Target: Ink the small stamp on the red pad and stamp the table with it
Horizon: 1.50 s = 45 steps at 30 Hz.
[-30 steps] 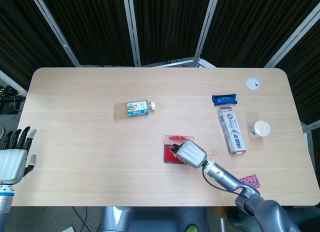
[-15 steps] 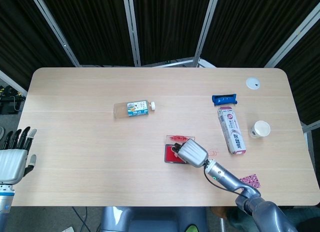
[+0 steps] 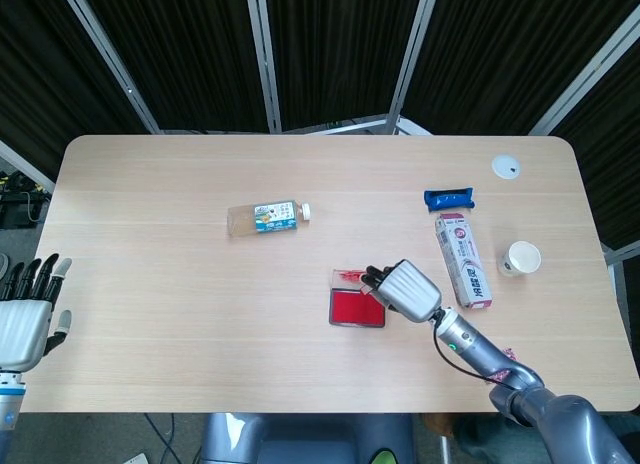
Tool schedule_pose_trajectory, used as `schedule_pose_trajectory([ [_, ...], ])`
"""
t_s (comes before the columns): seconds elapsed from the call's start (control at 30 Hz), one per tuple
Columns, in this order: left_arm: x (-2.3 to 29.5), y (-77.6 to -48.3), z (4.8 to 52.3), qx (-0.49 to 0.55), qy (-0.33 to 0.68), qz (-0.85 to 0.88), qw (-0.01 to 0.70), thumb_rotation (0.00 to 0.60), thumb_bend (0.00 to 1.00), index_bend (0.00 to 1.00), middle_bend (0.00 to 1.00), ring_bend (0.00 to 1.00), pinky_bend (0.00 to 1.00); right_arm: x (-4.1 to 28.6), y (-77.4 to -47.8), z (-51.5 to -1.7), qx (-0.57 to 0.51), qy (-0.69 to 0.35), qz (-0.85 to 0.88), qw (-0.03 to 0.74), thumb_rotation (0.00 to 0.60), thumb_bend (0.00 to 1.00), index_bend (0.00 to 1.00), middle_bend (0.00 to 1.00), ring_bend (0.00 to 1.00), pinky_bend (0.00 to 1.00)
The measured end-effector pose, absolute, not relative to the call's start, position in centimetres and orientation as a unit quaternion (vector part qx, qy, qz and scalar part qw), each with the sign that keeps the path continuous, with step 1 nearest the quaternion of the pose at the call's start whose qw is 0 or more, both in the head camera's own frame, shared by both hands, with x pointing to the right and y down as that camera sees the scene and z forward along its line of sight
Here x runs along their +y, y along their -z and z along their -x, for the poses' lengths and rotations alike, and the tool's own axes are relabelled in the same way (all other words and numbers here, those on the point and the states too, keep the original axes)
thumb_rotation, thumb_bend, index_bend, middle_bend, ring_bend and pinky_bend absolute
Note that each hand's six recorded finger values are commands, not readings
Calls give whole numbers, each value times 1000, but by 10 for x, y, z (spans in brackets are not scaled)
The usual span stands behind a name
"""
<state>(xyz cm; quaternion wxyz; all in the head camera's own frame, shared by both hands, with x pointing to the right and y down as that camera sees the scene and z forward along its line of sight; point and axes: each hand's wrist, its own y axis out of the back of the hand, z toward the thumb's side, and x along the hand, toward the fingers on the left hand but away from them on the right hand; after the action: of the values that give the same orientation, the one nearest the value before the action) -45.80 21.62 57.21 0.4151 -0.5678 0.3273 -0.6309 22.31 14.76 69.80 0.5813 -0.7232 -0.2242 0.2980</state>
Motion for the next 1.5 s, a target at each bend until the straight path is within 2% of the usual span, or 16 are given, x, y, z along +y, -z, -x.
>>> schedule_pose_trajectory([
  [0.33, 218, -572, 454, 323, 628, 573, 416, 600, 443, 0, 0, 0, 0, 151, -719, -278, -197, -389, 697, 569, 600, 537, 564, 546, 834, 1000],
  [0.67, 218, -573, 453, 322, 627, 574, 416, 600, 443, 0, 0, 0, 0, 158, -731, -291, -189, -419, 692, 556, 600, 533, 557, 546, 834, 1000],
  [1.1, 219, -574, 453, 320, 629, 574, 416, 600, 443, 0, 0, 0, 0, 164, -743, -299, -185, -440, 692, 541, 600, 350, 538, 533, 834, 1000],
  [1.5, 219, -574, 453, 319, 630, 574, 415, 600, 443, 0, 0, 0, 0, 164, -745, -301, -187, -444, 691, 539, 600, 332, 508, 508, 834, 1000],
])
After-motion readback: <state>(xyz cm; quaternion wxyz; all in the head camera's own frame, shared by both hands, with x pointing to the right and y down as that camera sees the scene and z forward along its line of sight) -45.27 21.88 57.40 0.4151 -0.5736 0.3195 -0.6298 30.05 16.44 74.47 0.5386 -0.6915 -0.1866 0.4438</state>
